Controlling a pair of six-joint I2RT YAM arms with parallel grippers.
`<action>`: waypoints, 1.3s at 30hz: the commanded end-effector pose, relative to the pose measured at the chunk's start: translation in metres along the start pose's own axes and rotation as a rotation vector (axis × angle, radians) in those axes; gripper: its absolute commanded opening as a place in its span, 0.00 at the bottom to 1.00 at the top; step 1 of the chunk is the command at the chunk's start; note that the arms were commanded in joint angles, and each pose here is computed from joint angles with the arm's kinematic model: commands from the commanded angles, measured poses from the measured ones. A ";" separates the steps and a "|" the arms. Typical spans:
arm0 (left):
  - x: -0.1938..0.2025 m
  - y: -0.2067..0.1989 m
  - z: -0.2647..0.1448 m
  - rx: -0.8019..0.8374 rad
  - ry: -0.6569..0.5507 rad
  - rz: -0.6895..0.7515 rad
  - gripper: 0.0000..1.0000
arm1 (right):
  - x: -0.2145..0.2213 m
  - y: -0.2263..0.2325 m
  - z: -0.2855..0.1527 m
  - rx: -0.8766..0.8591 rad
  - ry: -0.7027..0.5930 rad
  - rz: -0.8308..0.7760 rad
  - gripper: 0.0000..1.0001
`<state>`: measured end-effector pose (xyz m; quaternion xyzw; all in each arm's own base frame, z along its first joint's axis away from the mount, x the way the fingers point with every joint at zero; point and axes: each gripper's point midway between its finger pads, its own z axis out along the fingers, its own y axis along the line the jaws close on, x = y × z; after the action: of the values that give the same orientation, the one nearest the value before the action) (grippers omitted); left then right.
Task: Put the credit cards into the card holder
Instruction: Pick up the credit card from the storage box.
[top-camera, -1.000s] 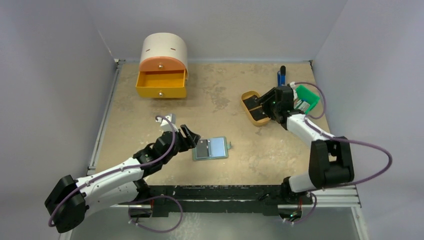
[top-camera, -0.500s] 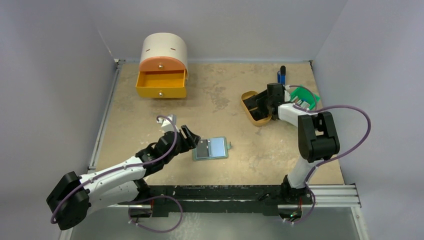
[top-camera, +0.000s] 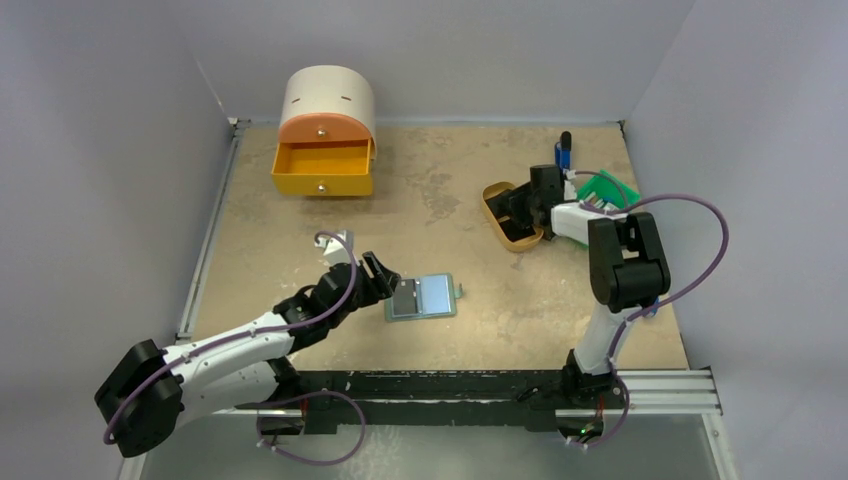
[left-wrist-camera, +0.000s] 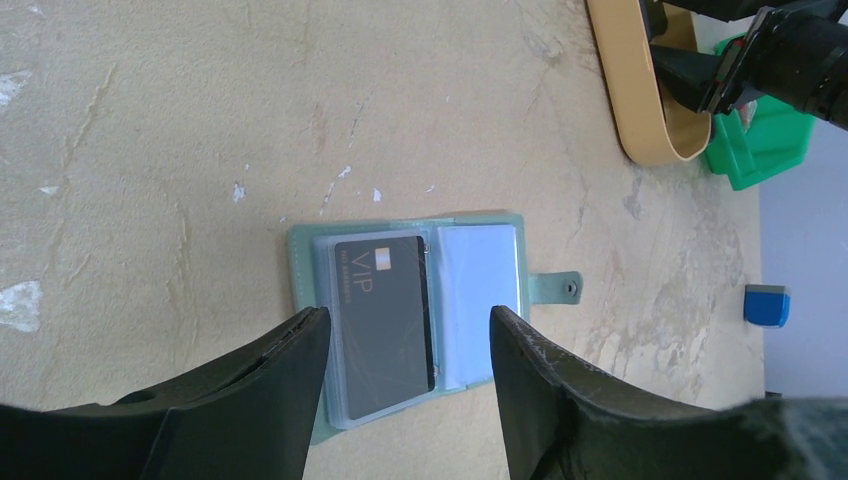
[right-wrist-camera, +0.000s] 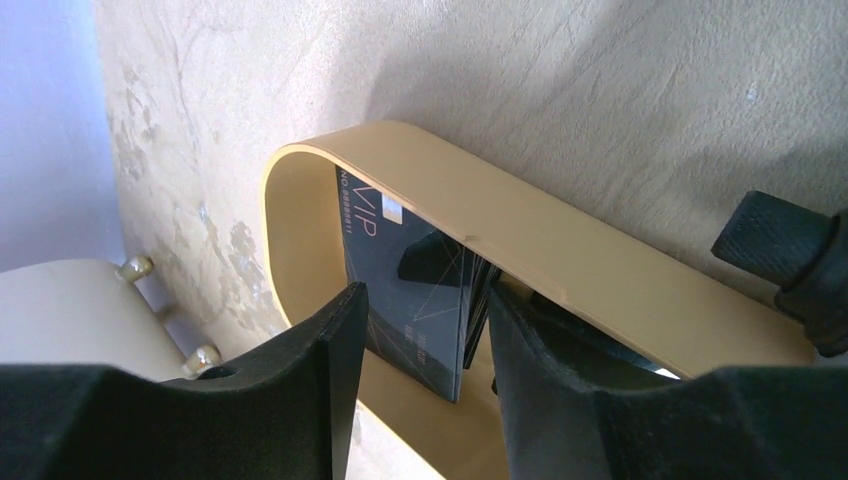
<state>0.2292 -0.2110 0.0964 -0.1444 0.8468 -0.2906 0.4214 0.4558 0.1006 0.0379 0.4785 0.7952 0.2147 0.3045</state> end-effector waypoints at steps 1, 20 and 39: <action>-0.004 -0.004 0.002 0.014 -0.026 -0.027 0.59 | -0.002 0.003 0.004 0.005 0.000 -0.001 0.49; 0.000 0.002 0.003 -0.006 -0.020 -0.037 0.58 | 0.001 -0.019 -0.006 0.029 -0.011 -0.043 0.26; 0.002 0.001 0.002 0.005 -0.009 -0.051 0.57 | -0.004 -0.012 -0.024 -0.010 -0.027 -0.067 0.19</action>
<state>0.2276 -0.2092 0.0888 -0.1555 0.8501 -0.2867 0.4134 0.4397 0.0958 0.0397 0.4628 0.8002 0.2145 0.3154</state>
